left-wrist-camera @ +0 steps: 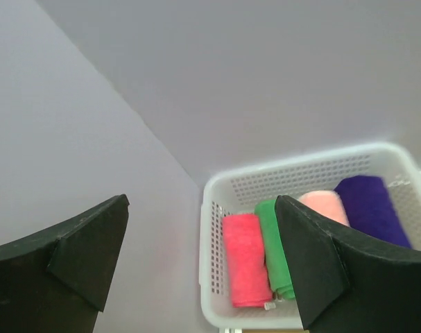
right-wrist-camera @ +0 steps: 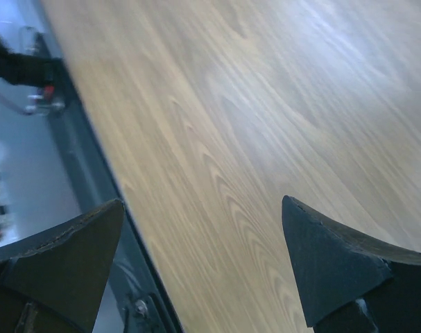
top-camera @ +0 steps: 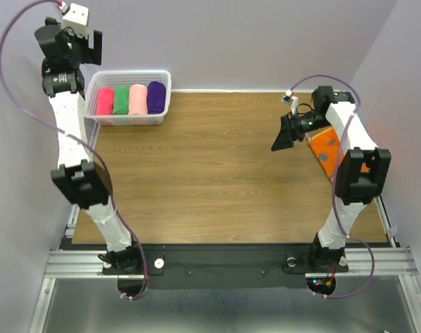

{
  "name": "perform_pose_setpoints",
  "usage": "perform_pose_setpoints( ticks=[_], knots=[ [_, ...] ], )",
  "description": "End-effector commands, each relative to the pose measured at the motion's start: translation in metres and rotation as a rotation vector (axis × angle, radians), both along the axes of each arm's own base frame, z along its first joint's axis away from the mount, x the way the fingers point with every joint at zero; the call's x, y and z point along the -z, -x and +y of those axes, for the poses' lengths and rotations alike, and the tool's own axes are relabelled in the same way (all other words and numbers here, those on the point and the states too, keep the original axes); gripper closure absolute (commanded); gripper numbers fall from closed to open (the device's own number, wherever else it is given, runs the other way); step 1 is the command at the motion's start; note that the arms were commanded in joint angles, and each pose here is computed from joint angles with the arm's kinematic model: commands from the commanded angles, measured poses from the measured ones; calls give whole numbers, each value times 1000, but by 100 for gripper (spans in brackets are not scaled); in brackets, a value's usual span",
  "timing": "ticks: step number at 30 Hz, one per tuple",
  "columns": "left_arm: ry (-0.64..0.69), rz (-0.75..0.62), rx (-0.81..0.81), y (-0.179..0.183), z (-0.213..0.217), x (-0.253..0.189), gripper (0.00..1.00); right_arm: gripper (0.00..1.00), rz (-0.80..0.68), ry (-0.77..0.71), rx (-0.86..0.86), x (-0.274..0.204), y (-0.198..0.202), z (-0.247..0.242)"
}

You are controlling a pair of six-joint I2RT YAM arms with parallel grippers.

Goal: Roll the towels
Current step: Place the rolled towel into the container, then move the towel to the center of the board

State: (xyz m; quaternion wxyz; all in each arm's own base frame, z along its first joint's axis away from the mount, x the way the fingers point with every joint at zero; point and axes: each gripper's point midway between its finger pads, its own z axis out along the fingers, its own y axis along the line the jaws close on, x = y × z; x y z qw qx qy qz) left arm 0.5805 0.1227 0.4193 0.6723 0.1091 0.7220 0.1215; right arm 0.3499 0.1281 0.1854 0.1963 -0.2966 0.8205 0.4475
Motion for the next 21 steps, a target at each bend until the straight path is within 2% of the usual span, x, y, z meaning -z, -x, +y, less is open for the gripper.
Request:
perform_pose_setpoints(
  ticks=[1, 2, 5, 8, 9, 10, 13, 15, 21],
  knots=[
    [-62, 11, 111, 57, -59, -30, 1, 0, -155, 215, 139, -27, -17, -29],
    [-64, 21, 93, 80, -66, -27, 1, 0, -208, 261, 170, -39, -14, -36],
    [-36, 73, 156, 116, -111, -9, 1, 0, -289, 523, 331, -37, -18, -83],
    [57, 148, 248, 147, -136, 17, 1, 0, -304, 688, 440, -28, -13, -122],
    [114, 164, 262, 154, -142, 22, 1, 0, -262, 764, 495, -13, -3, -151],
    [134, 192, 280, 165, -147, 32, 1, 0, -273, 785, 535, -13, -3, -166],
    [172, 231, 370, 182, -165, 45, 1, 0, -177, 858, 630, 12, 8, -219],
    [186, 235, 400, 195, -172, 51, 1, 4, -122, 888, 682, 24, 15, -247],
    [189, 241, 390, 207, -171, 58, 1, 7, -19, 946, 727, 74, 15, -276]
  ],
)
